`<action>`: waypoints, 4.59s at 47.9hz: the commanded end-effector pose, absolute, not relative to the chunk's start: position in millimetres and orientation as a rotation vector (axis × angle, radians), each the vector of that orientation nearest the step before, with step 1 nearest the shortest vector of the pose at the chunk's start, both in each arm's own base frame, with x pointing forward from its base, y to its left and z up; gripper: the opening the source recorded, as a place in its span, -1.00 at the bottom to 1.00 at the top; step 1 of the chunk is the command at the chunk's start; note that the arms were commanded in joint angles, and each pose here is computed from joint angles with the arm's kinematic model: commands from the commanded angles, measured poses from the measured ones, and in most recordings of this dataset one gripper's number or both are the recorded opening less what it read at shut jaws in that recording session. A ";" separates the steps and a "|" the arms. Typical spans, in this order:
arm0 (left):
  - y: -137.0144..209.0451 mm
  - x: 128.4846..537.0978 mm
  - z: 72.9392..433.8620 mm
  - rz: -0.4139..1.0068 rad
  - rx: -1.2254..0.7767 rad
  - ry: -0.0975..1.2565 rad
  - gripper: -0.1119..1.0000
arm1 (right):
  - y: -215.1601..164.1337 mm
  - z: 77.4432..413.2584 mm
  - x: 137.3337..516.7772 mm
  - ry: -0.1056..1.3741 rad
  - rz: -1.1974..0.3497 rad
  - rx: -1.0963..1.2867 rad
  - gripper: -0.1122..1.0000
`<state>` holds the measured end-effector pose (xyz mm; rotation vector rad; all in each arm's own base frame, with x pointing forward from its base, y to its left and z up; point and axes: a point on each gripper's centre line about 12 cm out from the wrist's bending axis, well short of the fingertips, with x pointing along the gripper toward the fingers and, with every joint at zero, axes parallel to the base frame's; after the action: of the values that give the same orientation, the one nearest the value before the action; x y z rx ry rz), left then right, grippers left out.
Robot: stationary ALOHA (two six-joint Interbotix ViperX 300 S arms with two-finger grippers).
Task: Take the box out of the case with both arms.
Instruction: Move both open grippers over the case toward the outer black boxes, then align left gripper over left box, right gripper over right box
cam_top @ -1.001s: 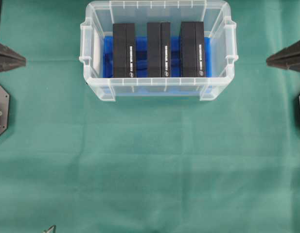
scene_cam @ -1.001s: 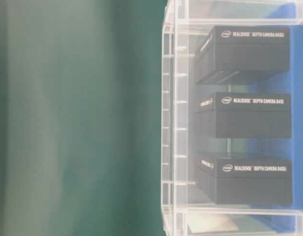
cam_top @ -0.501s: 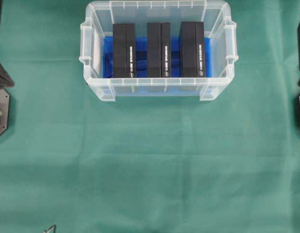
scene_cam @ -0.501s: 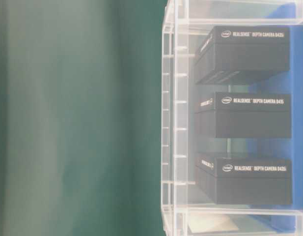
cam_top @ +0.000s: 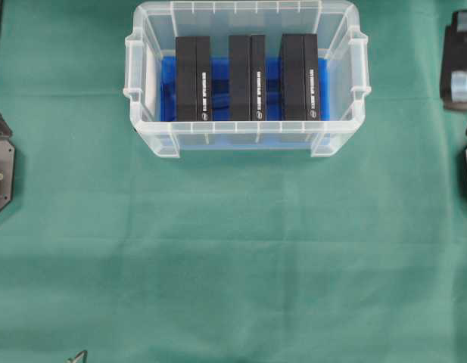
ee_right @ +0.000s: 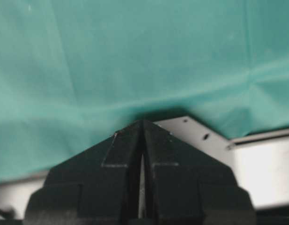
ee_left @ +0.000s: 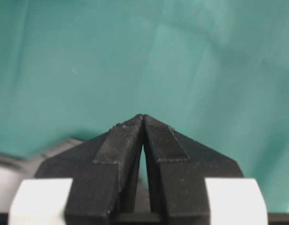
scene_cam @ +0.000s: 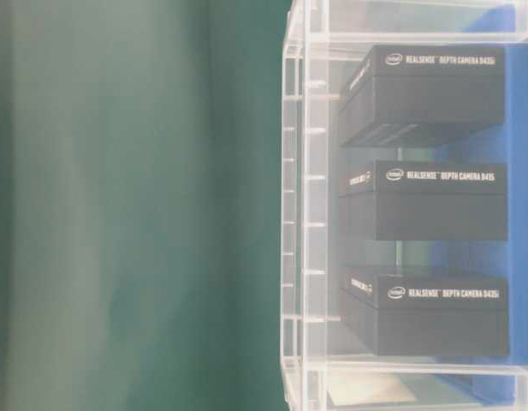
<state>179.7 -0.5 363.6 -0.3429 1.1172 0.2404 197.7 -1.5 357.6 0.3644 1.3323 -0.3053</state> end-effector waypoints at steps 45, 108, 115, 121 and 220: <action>17.8 170.0 364.3 1.006 -1.241 0.915 -0.79 | -16.5 361.2 204.0 0.994 -1.081 1.213 -0.78; 83.9 188.0 354.5 1.027 -1.146 0.899 0.48 | -95.9 345.2 198.3 0.969 -1.192 1.113 0.42; 83.0 187.4 354.6 1.032 -1.155 0.895 0.82 | -97.7 343.7 198.0 0.968 -1.206 1.104 0.92; 83.2 187.9 353.5 1.046 -1.167 0.900 0.80 | -97.7 343.7 198.2 0.965 -1.207 1.107 0.95; 124.6 383.5 342.3 1.058 -1.111 1.023 0.78 | -133.4 316.5 370.9 0.934 -1.061 1.119 0.94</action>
<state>380.0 124.1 328.3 -1.1090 1.0728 1.0829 368.5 -133.3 303.8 1.1112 0.9779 -1.0861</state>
